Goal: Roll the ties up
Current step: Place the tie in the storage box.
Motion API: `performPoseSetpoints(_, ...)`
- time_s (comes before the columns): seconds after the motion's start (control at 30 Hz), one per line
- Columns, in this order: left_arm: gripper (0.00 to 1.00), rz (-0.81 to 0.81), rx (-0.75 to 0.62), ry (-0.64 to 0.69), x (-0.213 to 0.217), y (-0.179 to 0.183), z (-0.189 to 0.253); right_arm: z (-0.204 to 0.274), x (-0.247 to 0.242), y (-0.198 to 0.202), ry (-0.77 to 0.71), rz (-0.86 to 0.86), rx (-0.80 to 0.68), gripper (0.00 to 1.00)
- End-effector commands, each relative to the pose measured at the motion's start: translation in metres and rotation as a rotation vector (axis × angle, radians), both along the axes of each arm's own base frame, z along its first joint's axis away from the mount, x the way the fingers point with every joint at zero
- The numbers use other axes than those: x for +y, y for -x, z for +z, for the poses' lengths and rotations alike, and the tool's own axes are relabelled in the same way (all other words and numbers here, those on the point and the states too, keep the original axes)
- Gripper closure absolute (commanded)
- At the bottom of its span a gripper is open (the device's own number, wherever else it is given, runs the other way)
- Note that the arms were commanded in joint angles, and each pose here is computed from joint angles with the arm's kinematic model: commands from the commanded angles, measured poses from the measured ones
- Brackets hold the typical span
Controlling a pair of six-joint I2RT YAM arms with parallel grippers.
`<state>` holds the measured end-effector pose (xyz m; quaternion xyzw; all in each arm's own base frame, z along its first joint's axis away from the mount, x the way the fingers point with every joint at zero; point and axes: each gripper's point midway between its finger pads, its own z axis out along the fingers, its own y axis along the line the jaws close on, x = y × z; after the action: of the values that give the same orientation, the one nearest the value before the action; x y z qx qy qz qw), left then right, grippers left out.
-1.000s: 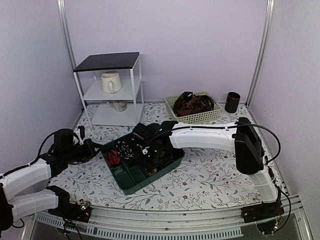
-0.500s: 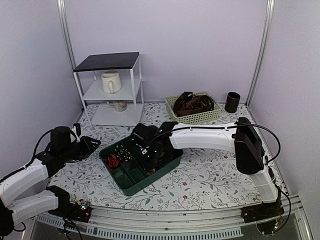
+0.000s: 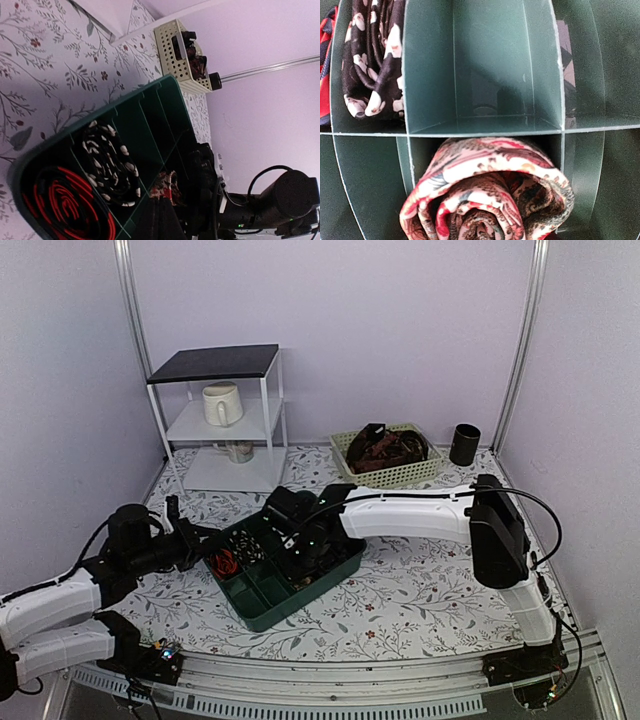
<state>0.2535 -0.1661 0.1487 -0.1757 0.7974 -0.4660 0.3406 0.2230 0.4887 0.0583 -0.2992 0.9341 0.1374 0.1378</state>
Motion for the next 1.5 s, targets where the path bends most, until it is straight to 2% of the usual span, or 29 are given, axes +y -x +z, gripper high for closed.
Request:
performPoseSetpoints(0.0, 1.0, -0.003, -0.018, 0.165, -0.021, 0.004, 0.017, -0.008, -0.005, 0.002, 0.004, 0.005, 0.012, 0.57)
performPoseSetpoints(0.33, 1.0, -0.06, 0.079, 0.22, -0.058, 0.011, -0.006, -0.009, -0.004, 0.003, -0.003, 0.003, 0.012, 0.57)
performPoseSetpoints(0.63, 1.0, -0.117, 0.1, 0.279, -0.096, 0.012, -0.005, -0.009, -0.004, 0.003, -0.007, 0.0, 0.011, 0.57)
performPoseSetpoints(1.47, 1.0, -0.181, 0.172, 0.317, -0.131, 0.01, -0.027, -0.006, -0.004, 0.002, -0.013, 0.001, 0.005, 0.57)
